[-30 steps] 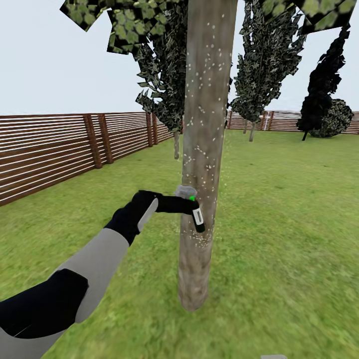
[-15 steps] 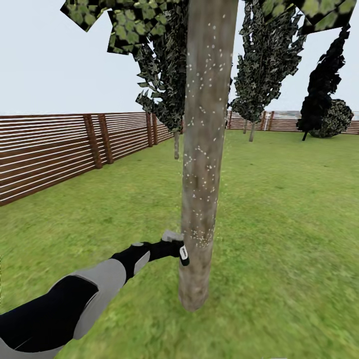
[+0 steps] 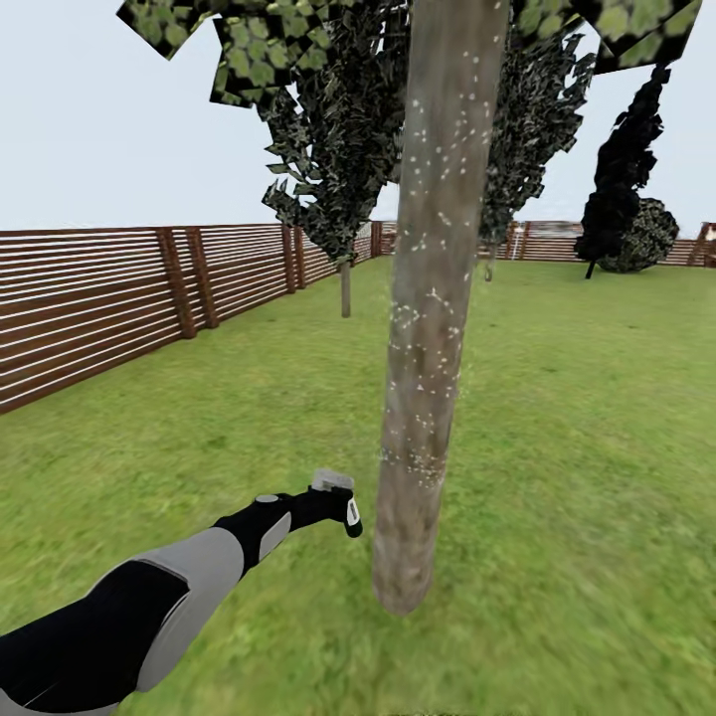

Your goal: In the garden, pick up the pesticide atomizer on the floor and spray pesticide onto both trees until each tree trunk is fully covered.

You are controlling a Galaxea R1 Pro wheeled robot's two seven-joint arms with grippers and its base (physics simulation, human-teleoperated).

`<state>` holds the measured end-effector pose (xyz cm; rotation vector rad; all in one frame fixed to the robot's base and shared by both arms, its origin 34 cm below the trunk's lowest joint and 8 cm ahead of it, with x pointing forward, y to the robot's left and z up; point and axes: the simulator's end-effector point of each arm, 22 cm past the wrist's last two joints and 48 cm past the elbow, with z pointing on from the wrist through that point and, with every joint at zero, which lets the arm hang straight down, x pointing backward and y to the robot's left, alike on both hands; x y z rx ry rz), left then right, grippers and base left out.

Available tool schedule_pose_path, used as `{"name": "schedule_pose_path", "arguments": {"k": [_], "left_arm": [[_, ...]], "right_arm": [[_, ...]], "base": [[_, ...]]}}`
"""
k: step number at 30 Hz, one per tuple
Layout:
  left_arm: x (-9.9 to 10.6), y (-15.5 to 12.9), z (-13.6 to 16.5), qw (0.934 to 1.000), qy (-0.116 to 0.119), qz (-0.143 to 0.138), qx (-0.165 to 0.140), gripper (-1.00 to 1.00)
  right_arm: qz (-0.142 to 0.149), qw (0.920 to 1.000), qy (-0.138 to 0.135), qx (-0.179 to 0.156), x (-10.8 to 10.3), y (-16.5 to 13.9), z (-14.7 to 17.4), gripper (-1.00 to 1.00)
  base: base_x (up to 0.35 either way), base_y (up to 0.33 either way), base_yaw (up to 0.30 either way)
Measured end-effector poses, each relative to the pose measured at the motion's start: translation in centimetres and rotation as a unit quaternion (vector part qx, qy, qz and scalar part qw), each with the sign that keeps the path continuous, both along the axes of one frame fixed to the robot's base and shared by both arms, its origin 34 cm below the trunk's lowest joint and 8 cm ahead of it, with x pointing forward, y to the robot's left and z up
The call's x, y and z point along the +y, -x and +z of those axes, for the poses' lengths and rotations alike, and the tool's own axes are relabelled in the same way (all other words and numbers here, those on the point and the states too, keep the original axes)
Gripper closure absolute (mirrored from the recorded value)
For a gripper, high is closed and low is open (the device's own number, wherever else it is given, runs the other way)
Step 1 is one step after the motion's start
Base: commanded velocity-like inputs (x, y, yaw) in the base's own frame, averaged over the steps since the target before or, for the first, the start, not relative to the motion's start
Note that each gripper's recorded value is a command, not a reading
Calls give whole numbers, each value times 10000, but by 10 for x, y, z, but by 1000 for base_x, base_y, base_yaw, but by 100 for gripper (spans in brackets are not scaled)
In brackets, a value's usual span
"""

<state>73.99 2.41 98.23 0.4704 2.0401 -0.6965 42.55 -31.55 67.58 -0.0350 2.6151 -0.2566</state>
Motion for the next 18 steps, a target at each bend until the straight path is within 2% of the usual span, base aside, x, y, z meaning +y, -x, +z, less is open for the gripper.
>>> {"name": "schedule_pose_path", "arguments": {"k": [8,13,18], "left_arm": [[0,0,0,10000,0,0,3,100],[0,1,-1,10000,-3,-2,9,100],[0,0,0,10000,-4,2,5,100]], "right_arm": [[4,10000,-13,9,2,1,-1,-100],[4,10000,-14,8,2,1,0,-100],[5,10000,-16,9,2,1,-1,-100]], "base": [[0,350,-293],[47,348,-54],[195,315,-10]]}}
